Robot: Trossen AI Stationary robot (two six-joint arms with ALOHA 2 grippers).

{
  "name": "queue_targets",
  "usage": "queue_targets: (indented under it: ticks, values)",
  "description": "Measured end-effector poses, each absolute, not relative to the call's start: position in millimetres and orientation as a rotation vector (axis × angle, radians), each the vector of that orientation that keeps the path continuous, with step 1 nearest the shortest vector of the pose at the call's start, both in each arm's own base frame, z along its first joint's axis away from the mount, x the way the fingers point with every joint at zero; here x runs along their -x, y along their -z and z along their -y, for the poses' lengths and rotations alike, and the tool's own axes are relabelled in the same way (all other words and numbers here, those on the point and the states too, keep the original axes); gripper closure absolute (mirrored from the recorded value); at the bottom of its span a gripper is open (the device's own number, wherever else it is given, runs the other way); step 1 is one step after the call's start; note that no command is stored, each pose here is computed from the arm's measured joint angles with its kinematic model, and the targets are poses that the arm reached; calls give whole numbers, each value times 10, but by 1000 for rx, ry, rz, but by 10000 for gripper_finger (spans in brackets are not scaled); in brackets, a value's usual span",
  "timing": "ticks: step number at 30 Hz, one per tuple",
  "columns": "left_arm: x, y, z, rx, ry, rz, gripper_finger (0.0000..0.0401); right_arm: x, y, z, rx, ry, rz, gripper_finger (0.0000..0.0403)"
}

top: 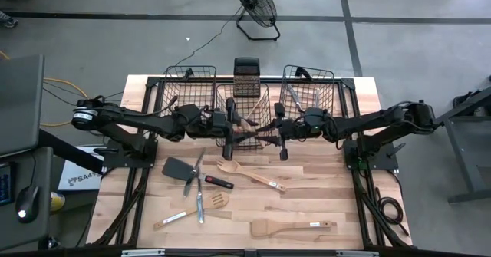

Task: Pick & Place Kitchen Items
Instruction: Put the light brown wooden serving spoon into the left wire basket

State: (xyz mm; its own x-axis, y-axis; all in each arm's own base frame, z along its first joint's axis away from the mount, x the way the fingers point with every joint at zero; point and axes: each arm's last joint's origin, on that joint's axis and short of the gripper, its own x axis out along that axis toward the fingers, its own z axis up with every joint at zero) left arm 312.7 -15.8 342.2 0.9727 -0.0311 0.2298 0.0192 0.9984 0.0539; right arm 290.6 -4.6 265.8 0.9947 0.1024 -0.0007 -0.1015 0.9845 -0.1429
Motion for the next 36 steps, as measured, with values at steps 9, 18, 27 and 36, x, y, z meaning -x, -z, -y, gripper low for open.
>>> queue_targets:
  ticks: [9, 18, 27, 36]
  values:
    - [-3132, -3397, 158, -97, 21, 208, 311, -2906, -2640, 46, 137, -103, -10, 318]
    - [-3136, -3374, 142, -110, -45, 182, 311, -2866, -2666, 36, 109, -99, -27, 243]
    - [-2952, -3523, 63, -197, -298, 155, 311, -2637, -2752, 62, 103, -14, -150, 226]
    - [-2783, -3580, -24, -335, -595, 26, 311, -2464, -2730, 80, 128, 42, -291, 227]
